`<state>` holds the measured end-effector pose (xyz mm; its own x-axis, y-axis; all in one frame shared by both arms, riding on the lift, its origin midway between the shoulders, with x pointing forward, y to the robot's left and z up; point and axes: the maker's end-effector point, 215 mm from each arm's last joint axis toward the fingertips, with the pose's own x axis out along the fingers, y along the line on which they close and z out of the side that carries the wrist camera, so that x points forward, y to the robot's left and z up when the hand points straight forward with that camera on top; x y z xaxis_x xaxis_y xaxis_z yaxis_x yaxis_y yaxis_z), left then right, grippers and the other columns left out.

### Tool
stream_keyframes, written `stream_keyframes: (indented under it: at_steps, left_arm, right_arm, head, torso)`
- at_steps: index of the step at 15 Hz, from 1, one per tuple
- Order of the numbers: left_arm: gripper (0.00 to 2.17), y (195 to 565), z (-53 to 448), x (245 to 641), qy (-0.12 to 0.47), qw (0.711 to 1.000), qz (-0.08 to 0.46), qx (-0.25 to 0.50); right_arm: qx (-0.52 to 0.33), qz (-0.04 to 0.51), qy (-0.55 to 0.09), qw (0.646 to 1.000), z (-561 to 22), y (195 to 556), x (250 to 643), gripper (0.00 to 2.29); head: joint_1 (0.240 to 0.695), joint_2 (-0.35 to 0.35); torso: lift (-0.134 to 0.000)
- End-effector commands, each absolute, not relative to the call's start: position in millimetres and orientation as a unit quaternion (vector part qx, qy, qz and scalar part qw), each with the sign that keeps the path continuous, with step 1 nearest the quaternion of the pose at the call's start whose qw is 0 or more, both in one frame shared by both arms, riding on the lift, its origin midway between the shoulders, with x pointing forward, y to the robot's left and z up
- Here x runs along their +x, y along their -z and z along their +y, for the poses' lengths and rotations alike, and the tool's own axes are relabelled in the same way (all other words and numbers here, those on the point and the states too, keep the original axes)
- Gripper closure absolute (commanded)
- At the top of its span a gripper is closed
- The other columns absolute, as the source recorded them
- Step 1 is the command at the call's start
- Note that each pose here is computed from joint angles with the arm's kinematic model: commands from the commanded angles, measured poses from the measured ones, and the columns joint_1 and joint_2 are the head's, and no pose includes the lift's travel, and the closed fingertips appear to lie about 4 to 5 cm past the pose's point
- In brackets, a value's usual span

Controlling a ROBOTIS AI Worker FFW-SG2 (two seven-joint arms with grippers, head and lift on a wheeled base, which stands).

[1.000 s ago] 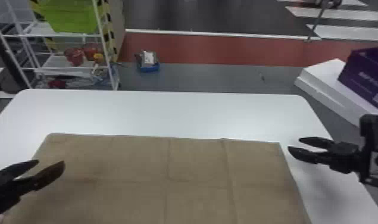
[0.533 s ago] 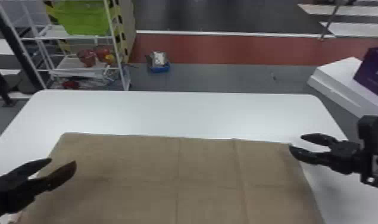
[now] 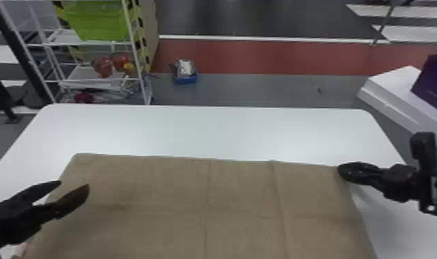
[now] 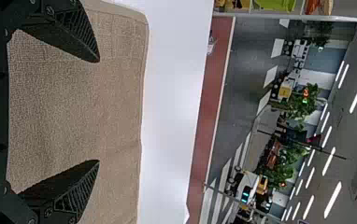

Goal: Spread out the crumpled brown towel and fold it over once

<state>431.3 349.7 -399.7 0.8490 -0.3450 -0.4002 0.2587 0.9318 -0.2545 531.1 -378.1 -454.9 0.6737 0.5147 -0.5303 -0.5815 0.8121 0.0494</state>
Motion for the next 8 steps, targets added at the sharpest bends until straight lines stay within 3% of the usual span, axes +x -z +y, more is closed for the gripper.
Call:
stream_keyframes:
  at_steps: [1, 7, 8]
  left_arm:
    - [0.13, 400.1, 350.2, 431.3, 0.158, 0.957, 0.226, -0.095]
    - [0.14, 401.6, 350.2, 430.6, 0.158, 0.956, 0.228, -0.095]
    - [0.14, 401.6, 350.2, 430.6, 0.158, 0.956, 0.228, -0.095]
  right_arm:
    - [-0.058, 0.273, -0.302, 0.911, -379.2, 455.6, 528.8, 1.30]
    - [-0.062, 0.258, -0.310, 0.913, -382.1, 451.7, 514.5, 1.47]
    - [-0.071, 0.246, -0.306, 0.917, -383.7, 446.9, 514.0, 1.15]
  head:
    - [0.695, -0.033]
    - [0.695, -0.037]
    - [0.695, -0.037]
  torso:
    - [-0.123]
    - [-0.123]
    - [-0.123]
